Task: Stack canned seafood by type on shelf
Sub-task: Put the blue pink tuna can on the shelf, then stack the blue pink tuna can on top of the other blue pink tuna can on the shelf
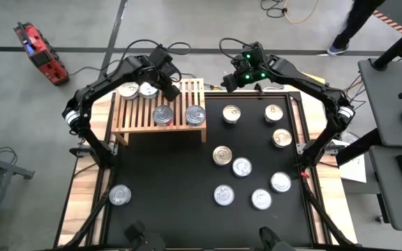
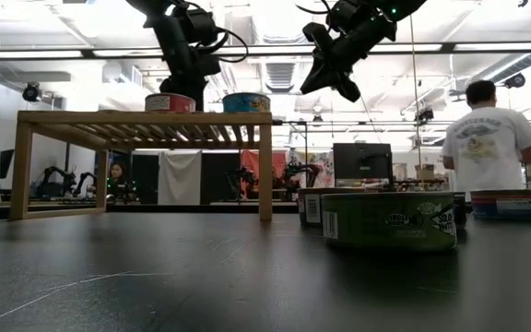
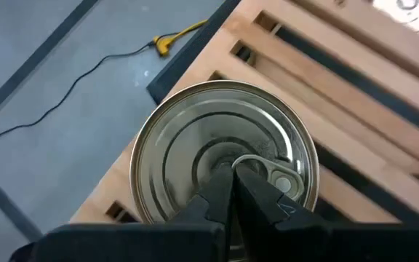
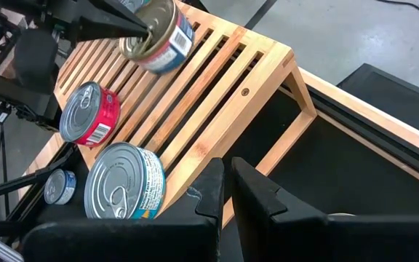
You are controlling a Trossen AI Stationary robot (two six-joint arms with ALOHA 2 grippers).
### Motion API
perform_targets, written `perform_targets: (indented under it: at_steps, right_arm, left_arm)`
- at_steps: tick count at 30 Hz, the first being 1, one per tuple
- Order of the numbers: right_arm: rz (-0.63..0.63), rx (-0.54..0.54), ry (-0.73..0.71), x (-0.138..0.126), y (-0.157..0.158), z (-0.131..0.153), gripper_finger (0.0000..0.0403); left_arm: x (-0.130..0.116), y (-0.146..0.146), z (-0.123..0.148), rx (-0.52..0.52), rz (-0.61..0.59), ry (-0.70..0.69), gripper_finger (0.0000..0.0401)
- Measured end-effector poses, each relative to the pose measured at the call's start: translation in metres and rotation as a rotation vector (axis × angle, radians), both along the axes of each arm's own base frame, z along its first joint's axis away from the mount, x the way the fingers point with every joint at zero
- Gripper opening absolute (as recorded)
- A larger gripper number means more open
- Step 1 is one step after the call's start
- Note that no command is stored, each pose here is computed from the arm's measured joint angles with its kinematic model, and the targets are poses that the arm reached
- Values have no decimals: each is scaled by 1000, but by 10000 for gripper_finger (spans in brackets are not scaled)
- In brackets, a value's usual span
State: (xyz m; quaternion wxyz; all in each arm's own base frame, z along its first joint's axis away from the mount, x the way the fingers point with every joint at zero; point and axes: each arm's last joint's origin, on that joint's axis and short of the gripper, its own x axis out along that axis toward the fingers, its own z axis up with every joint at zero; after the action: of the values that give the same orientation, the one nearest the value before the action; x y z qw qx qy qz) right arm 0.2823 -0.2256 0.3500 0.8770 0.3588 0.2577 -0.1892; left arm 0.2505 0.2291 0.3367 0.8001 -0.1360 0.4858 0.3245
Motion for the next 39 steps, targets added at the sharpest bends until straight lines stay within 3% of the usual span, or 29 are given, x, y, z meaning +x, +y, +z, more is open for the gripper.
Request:
perform_targets:
  at_steps: [23, 39]
  right_arm:
    - [1, -1, 0, 0, 0, 0, 18]
    - [3, -1, 0, 1, 1, 0, 18]
  left_arm:
    - [-5, 1, 4, -19, 8, 17, 0]
    - [-5, 1, 25, 19, -23, -22, 0]
